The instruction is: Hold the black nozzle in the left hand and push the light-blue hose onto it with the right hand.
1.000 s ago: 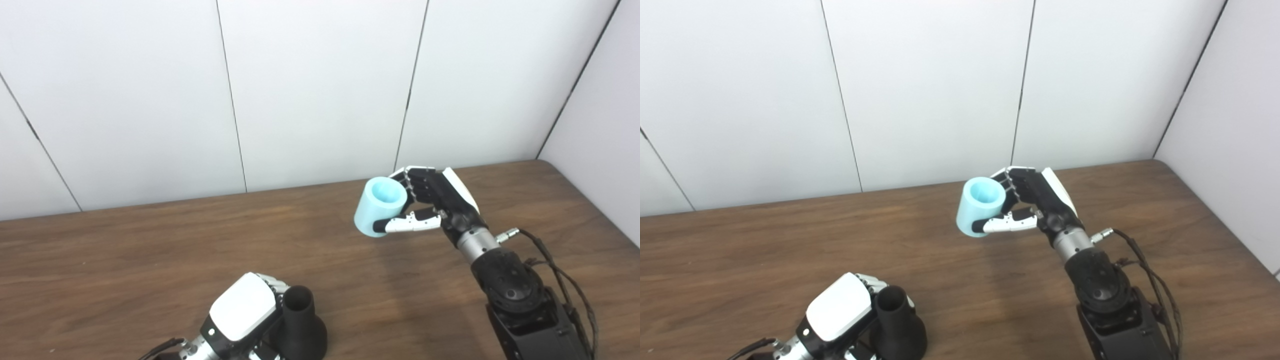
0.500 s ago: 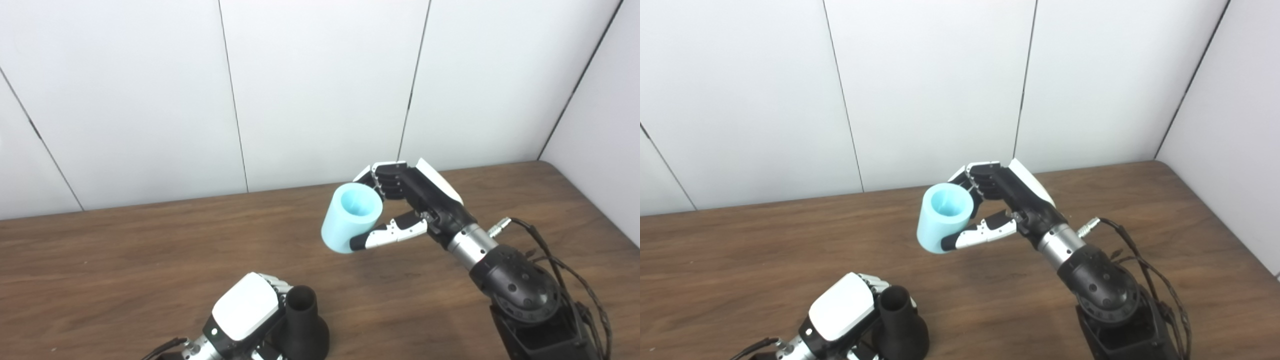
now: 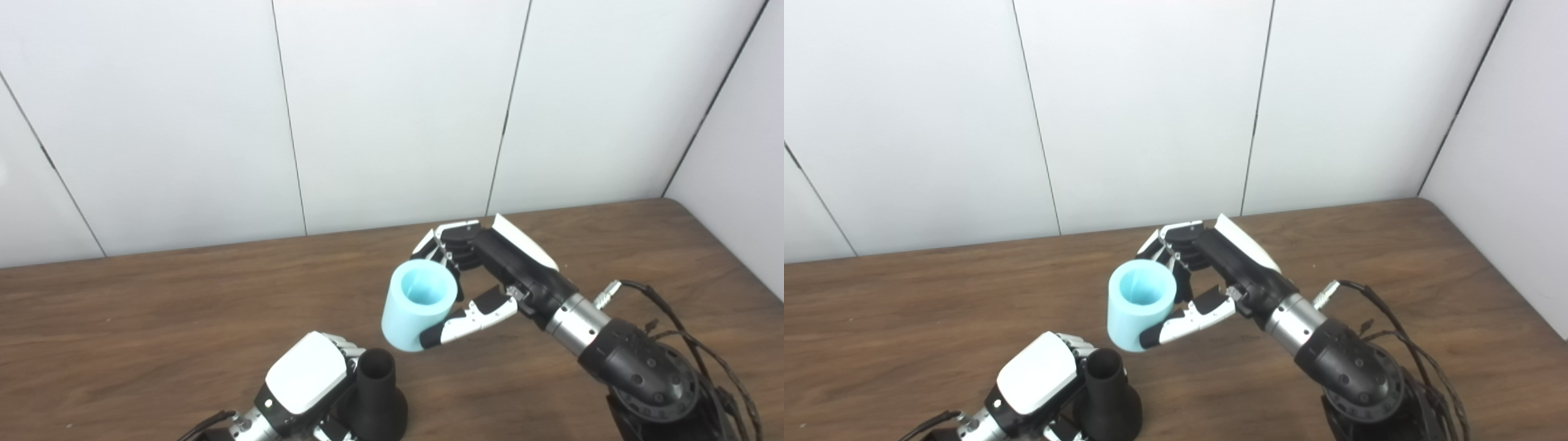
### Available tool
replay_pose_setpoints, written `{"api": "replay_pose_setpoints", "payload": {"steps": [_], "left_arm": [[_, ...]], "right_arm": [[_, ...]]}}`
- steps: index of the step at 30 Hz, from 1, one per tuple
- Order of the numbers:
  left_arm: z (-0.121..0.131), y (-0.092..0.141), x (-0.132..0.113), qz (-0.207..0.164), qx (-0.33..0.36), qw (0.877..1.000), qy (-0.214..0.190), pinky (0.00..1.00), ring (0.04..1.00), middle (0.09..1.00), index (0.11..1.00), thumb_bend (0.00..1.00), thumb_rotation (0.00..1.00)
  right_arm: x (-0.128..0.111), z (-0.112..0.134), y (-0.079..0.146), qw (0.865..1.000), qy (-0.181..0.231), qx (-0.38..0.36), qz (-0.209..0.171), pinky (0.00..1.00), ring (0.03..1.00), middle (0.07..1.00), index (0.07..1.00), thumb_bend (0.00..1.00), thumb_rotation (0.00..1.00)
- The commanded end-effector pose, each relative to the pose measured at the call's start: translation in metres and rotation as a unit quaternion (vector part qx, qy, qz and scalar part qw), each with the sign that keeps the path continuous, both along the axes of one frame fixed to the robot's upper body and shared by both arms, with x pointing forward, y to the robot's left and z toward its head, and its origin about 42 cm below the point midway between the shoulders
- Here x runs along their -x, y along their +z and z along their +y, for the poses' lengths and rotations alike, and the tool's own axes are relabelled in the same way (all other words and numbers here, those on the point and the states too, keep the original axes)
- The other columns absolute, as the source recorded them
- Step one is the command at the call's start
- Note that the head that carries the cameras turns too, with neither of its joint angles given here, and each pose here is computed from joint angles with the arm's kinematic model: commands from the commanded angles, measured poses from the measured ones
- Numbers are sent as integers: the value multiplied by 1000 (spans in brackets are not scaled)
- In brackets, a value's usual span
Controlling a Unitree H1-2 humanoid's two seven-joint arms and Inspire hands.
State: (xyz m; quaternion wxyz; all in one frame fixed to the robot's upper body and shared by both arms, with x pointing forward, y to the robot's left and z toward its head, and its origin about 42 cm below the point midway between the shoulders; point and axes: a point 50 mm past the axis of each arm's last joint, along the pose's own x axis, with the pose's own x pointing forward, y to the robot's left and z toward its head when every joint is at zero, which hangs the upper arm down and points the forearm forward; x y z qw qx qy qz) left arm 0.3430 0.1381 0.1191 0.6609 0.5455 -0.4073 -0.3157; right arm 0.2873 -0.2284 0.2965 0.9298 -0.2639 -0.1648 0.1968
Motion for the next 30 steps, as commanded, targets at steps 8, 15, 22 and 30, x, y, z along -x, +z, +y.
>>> {"api": "replay_pose_setpoints", "payload": {"steps": [8, 15, 22, 30], "left_arm": [[-11, -36, 25, 41, -80, 996, -16, 342, 426, 481, 492, 504, 0], [-11, -37, 24, 38, -72, 997, -16, 321, 401, 474, 497, 503, 0], [-12, -37, 24, 44, -78, 996, -18, 346, 433, 479, 492, 504, 0], [-11, -36, 23, 51, -78, 996, -11, 355, 436, 484, 488, 504, 0]], "right_arm": [[4, 5, 0, 999, 28, 10, -15, 88, 157, 407, 511, 520, 0], [6, 10, -9, 999, 33, 5, 10, 85, 151, 407, 524, 519, 0], [1, 9, -18, 999, 37, 4, 16, 74, 140, 400, 518, 518, 0], [-8, 9, -31, 997, 34, 47, -52, 105, 178, 414, 519, 521, 0]]}}
